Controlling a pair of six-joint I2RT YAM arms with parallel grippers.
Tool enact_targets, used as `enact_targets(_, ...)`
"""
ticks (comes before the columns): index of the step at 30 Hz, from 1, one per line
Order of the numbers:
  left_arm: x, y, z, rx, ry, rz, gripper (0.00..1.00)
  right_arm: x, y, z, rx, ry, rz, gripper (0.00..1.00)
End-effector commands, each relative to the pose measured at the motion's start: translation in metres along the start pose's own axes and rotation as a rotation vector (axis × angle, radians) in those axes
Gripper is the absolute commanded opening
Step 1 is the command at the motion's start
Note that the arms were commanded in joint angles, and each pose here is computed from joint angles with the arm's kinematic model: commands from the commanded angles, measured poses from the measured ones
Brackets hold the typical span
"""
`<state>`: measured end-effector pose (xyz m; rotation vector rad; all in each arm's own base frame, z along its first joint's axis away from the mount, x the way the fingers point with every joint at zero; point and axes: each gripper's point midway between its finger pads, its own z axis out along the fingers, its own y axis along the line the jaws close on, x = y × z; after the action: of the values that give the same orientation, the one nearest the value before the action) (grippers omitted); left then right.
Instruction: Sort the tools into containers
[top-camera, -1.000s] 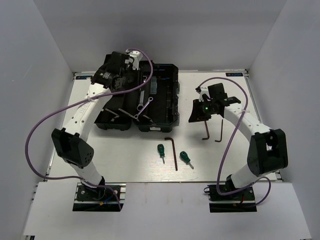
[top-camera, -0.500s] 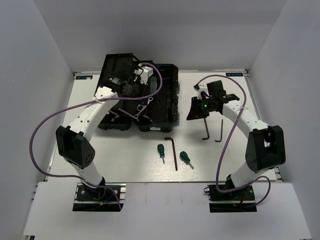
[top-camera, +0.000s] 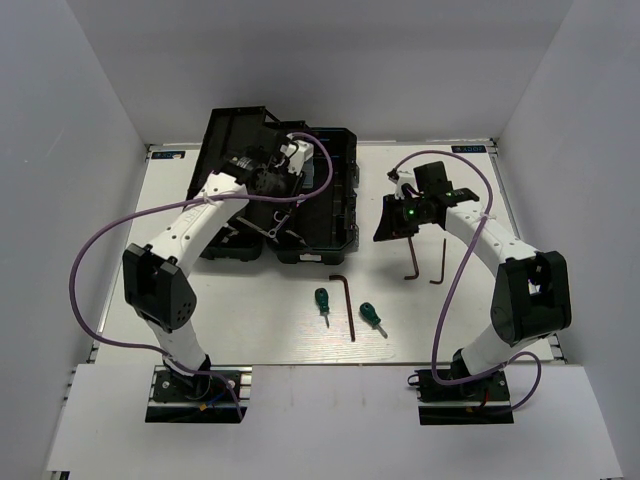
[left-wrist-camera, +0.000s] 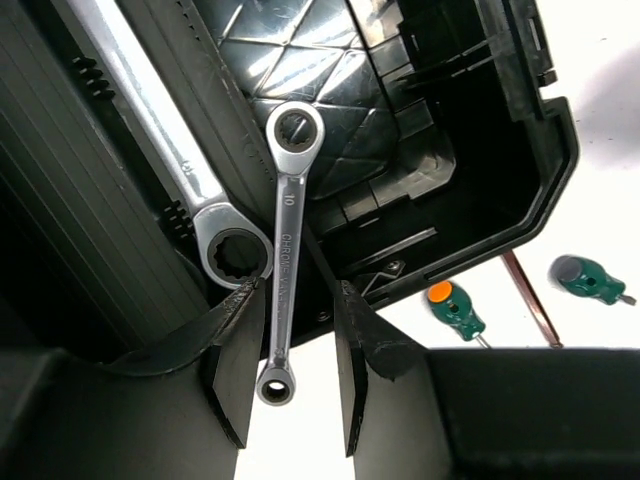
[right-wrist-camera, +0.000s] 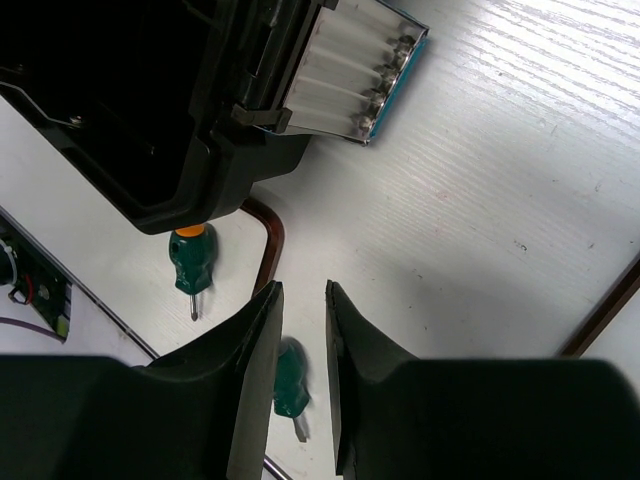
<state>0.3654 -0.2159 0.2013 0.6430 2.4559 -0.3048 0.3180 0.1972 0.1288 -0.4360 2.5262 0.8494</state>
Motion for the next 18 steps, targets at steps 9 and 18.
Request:
enact_targets(9, 0.009, 0.009, 0.007, -0.050, 0.032, 0.025, 0.45, -0.006, 0.003, -0.010, -0.008, -0.038, -0.007, 0.30)
enact_targets(18, 0.016, 0.010, 0.019, -0.050, 0.061, 0.023, 0.42, -0.007, 0.001, -0.012, -0.010, -0.043, 0.004, 0.30)
